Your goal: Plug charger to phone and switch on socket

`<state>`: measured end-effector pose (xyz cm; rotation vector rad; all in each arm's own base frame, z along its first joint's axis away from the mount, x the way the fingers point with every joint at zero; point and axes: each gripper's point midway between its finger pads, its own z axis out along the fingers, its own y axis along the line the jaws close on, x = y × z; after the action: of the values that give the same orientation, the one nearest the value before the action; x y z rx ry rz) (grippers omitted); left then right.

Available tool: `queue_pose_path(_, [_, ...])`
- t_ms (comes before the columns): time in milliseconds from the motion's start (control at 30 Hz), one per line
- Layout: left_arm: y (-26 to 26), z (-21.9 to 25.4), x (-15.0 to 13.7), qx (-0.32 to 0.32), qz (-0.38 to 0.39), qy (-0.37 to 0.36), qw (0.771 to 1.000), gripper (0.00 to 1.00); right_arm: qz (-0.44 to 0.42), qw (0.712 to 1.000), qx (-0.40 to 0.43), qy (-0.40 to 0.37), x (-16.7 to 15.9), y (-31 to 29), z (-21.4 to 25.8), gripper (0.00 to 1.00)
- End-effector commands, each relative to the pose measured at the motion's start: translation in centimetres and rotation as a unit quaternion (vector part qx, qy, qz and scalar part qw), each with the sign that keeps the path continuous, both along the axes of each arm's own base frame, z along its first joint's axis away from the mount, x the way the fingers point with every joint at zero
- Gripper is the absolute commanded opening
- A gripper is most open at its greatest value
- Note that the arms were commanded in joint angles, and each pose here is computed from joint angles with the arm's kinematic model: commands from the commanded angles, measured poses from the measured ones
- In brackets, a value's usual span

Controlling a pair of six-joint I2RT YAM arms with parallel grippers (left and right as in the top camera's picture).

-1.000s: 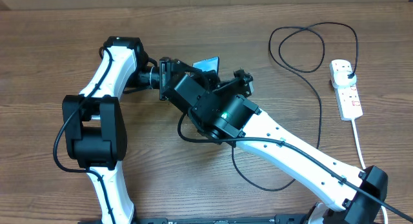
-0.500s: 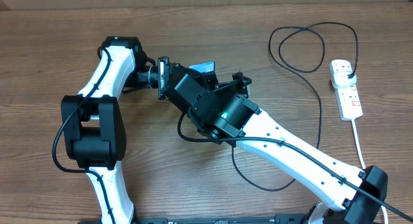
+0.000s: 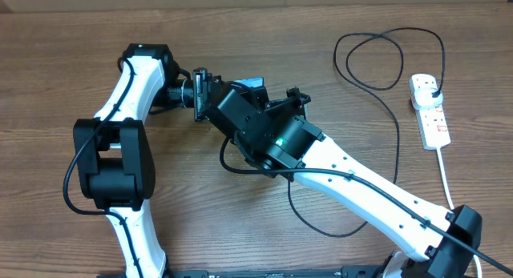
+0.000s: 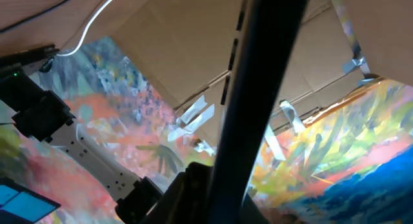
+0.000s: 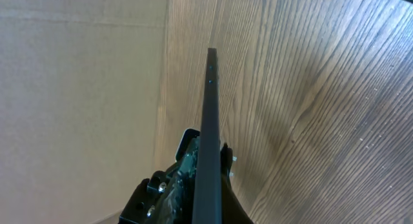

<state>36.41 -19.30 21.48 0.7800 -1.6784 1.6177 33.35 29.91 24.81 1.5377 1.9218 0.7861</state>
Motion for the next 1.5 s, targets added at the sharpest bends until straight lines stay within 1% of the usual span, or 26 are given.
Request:
queue_pose_path(0, [-0.5, 0.3, -0.1, -0.006, -0.003, 0.033, 0.999, 0.1, -0.055, 0.993, 0.092, -0.04, 0.3, -0.1, 4.0, 0.06])
queue_pose_path(100, [-0.5, 0.3, -0.2, -0.005, -0.003, 0.042, 0.999, 0.05, -0.055, 0.993, 0.091, -0.04, 0.3, -0.1, 4.0, 0.13])
queue_pose_path(133, [-0.5, 0.3, -0.2, -0.005, -0.003, 0.042, 0.999, 0.04, -0.055, 0.994, 0.091, -0.04, 0.3, -0.1, 4.0, 0.19])
queue_pose_path(200, [-0.5, 0.3, -0.2, -0.005, -0.003, 0.042, 0.999, 0.04, -0.048, 0.995, 0.081, -0.04, 0.3, -0.1, 3.9, 0.54])
queue_pose_path(233, [-0.5, 0.3, -0.2, -0.005, -0.003, 0.04, 0.999, 0.04, -0.047, 0.995, 0.077, -0.038, 0.2, -0.2, 3.8, 0.68])
queue_pose_path(300, [-0.5, 0.3, -0.2, -0.006, -0.002, 0.026, 1.0, 0.04, -0.05, 0.996, 0.07, -0.037, 0.1, -0.6, 3.7, 0.82])
queue_pose_path(367, [-0.5, 0.3, -0.2, -0.007, -0.002, 0.014, 1.0, 0.04, -0.059, 0.996, 0.052, -0.041, -0.1, -1.7, 3.9, 0.83])
queue_pose_path(467, [-0.5, 0.2, 0.0, -0.008, -0.002, -0.005, 1.0, 0.04, -0.035, 0.996, -0.037, -0.07, -0.5, -4.2, 5.5, 0.92])
queue_pose_path(500, [-0.5, 0.0, 0.4, -0.009, -0.002, -0.033, 0.999, 0.04, -0.012, 0.993, -0.086, -0.083, -1.0, -5.5, 6.6, 0.96])
queue_pose_path(533, [-0.5, -0.2, 0.7, -0.01, -0.003, -0.056, 0.998, 0.04, 0.001, 0.99, -0.107, -0.086, -1.2, -6.1, 7.0, 0.96])
queue_pose_path(567, [-0.5, -1.0, 1.1, 0.003, -0.01, -0.104, 0.994, 0.04, 0.039, 0.983, -0.156, -0.092, -1.6, -7.1, 8.0, 0.97])
queue_pose_path(667, [0.4, -5.6, 2.0, 0.118, -0.049, -0.209, 0.97, 0.04, 0.159, 0.946, -0.274, -0.072, -2.6, -9.9, 8.7, 1.0])
queue_pose_path(733, [0.7, -6.2, 1.9, 0.129, -0.065, -0.27, 0.952, 0.04, 0.173, 0.943, -0.283, -0.025, -3.5, -12.2, 7.5, 1.0])
queue_pose_path(767, [0.6, -6.0, 1.8, 0.12, -0.069, -0.302, 0.943, 0.04, 0.173, 0.94, -0.292, 0.022, -4.0, -14.3, 6.2, 1.0])
queue_pose_path(900, [0.7, -4.0, 1.4, 0.114, -0.08, -0.405, 0.904, 0.04, 0.134, 0.926, -0.31, 0.168, -5.5, -21.2, 2.5, 1.0])
queue_pose_path(967, [1.1, -2.9, 1.3, 0.139, -0.089, -0.443, 0.881, 0.04, 0.127, 0.922, -0.306, 0.203, -5.8, -22.3, 1.4, 1.0])
queue_pose_path(1000, [1.6, -2.2, 1.3, 0.173, -0.096, -0.468, 0.861, 0.04, 0.129, 0.92, -0.298, 0.22, -6.0, -22.4, 0.7, 1.0])
queue_pose_path(1033, [2.4, -1.9, 1.5, 0.22, -0.101, -0.477, 0.845, 0.04, 0.139, 0.919, -0.285, 0.235, -6.1, -21.9, -0.3, 1.0])
queue_pose_path(1067, [3.8, -1.8, 2.0, 0.292, -0.101, -0.474, 0.824, 0.04, 0.145, 0.918, -0.278, 0.243, -6.1, -21.5, -0.9, 1.0])
queue_pose_path(1133, [6.1, -1.9, 2.7, 0.387, -0.094, -0.461, 0.793, 0.04, 0.159, 0.914, -0.271, 0.257, -6.2, -20.9, -1.6, 1.0])
queue_pose_path(1167, [8.4, -2.0, 3.2, 0.466, -0.093, -0.453, 0.754, 0.04, 0.176, 0.91, -0.266, 0.264, -6.2, -20.4, -2.1, 1.0])
queue_pose_path(1233, [10.8, -2.0, 3.2, 0.532, -0.095, -0.436, 0.72, 0.04, 0.215, 0.902, -0.267, 0.264, -5.7, -19.4, -2.8, 1.0])
queue_pose_path(1267, [11.0, -2.0, 3.1, 0.537, -0.096, -0.435, 0.717, 0.04, 0.235, 0.896, -0.272, 0.26, -5.4, -19.0, -3.0, 1.0])
queue_pose_path(1333, [11.3, -2.2, 2.9, 0.542, -0.101, -0.428, 0.716, 0.04, 0.328, 0.87, -0.279, 0.239, -4.2, -17.0, -3.9, 1.0])
queue_pose_path(1367, [11.5, -2.4, 2.8, 0.548, -0.103, -0.426, 0.713, 0.04, 0.399, 0.848, -0.266, 0.224, -3.9, -15.0, -4.8, 1.0])
queue_pose_path(1467, [12.1, -2.6, 2.9, 0.563, -0.106, -0.421, 0.703, 0.04, 0.484, 0.812, -0.24, 0.218, -3.8, -12.5, -6.5, 1.0])
